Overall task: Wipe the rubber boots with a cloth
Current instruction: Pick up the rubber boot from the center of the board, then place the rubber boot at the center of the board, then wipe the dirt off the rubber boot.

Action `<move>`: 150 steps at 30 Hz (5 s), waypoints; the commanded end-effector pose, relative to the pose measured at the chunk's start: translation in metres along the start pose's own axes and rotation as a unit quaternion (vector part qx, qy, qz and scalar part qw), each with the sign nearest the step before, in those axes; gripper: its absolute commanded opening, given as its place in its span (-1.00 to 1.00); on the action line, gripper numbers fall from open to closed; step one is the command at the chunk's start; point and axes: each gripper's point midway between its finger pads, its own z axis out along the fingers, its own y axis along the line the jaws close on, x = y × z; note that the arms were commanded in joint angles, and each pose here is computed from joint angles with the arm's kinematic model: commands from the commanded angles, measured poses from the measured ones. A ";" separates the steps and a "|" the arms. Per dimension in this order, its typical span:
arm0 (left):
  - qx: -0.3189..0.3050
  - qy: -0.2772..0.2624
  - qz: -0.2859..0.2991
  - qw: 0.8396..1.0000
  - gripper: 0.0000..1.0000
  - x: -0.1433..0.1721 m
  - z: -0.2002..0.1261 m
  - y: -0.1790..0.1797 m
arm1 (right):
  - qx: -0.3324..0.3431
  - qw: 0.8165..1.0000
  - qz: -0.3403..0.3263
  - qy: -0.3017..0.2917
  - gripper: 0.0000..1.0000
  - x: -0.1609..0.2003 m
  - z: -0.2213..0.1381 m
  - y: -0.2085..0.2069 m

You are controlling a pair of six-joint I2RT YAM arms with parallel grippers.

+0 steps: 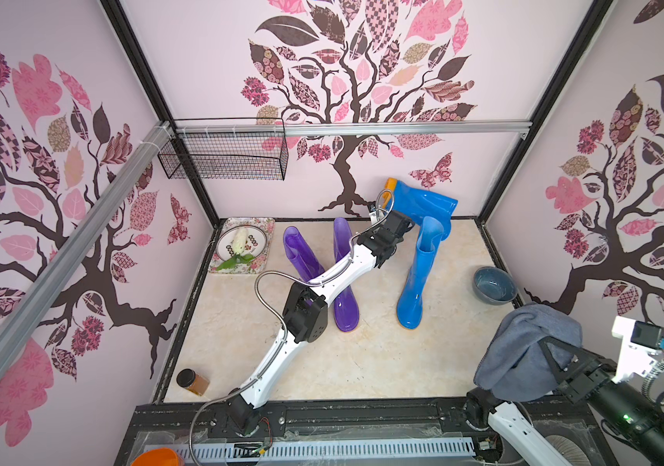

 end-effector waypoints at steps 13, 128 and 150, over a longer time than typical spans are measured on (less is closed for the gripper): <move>0.234 -0.274 -0.097 0.928 -1.00 -0.244 -0.241 -0.109 | -0.005 1.000 0.001 -0.026 -1.00 -0.004 -0.001 -0.003; 0.111 0.255 0.204 0.939 -1.00 0.269 -0.332 0.246 | -0.211 0.877 0.032 0.431 -1.00 0.380 0.226 0.112; 0.051 0.162 0.142 0.975 -1.00 0.236 -0.314 0.258 | -0.215 0.871 0.001 0.443 -1.00 0.385 0.239 0.099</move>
